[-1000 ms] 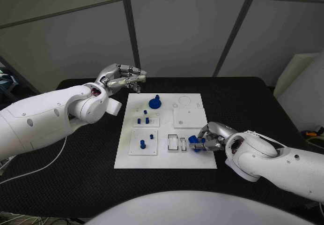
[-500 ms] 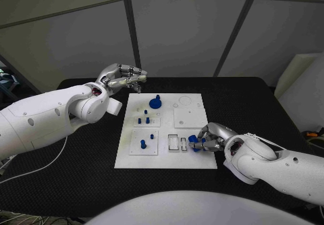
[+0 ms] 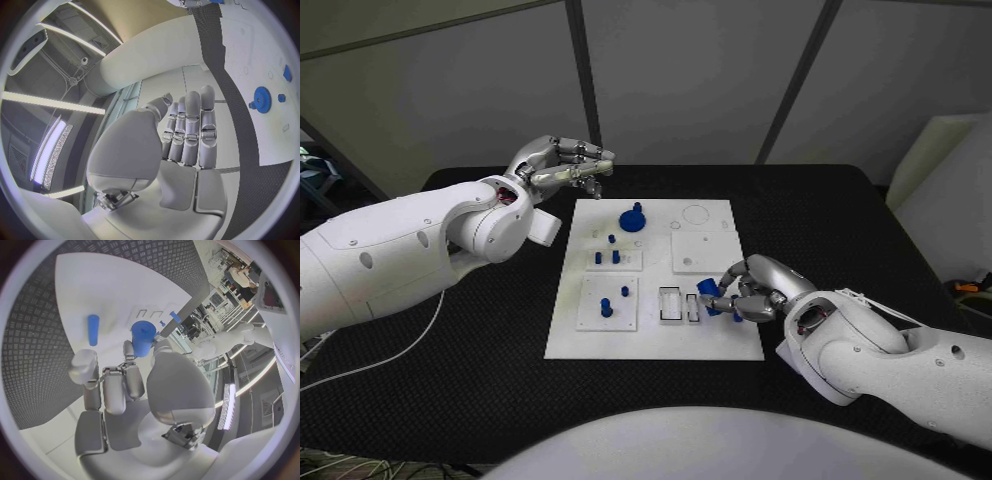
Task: Assemble the parts on the task board
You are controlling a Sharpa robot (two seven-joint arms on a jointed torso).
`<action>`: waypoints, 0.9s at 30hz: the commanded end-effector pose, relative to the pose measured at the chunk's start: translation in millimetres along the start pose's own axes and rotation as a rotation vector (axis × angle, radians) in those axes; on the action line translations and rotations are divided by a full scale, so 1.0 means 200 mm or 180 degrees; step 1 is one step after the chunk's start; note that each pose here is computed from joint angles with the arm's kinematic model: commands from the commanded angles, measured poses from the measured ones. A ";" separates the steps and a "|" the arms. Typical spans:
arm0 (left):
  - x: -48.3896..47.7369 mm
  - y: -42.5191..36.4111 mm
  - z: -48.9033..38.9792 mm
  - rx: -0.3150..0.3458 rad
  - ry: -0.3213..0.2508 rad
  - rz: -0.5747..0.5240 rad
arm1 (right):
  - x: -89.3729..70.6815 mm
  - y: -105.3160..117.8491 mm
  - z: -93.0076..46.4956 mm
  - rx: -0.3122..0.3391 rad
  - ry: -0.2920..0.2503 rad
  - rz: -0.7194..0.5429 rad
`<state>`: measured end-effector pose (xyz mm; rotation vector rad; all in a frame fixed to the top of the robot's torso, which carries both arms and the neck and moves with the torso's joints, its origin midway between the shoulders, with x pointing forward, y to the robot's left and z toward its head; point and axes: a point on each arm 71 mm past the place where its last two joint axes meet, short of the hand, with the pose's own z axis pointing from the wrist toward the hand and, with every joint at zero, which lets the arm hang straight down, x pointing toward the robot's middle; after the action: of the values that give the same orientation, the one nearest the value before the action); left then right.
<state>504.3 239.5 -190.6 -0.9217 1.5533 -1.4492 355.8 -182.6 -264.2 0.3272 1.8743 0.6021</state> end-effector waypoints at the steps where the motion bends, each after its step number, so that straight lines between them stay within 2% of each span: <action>1: 0.008 -0.007 0.002 0.0031 0.0039 -0.0017 | -0.02 0.04 0.00 -0.0118 -0.0106 0.0091; 5: 0.010 -0.007 0.003 0.0031 0.0044 -0.0019 | -0.01 0.06 0.02 -0.0132 -0.0030 0.0055; 11: 0.021 -0.008 0.008 0.0033 0.0060 -0.0025 | 0.06 0.11 0.08 -0.0095 0.0289 -0.0055; 16: 0.026 -0.009 0.009 0.0033 0.0068 -0.0028 | 0.10 0.14 0.11 -0.0065 0.0442 -0.0122; 27: 0.028 -0.010 0.009 0.0032 0.0070 -0.0028 | 0.13 0.15 0.16 0.0020 0.0581 -0.0230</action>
<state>504.0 235.4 -190.4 -0.9183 1.5577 -1.4592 373.9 -137.3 -274.6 0.2334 2.0099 0.6169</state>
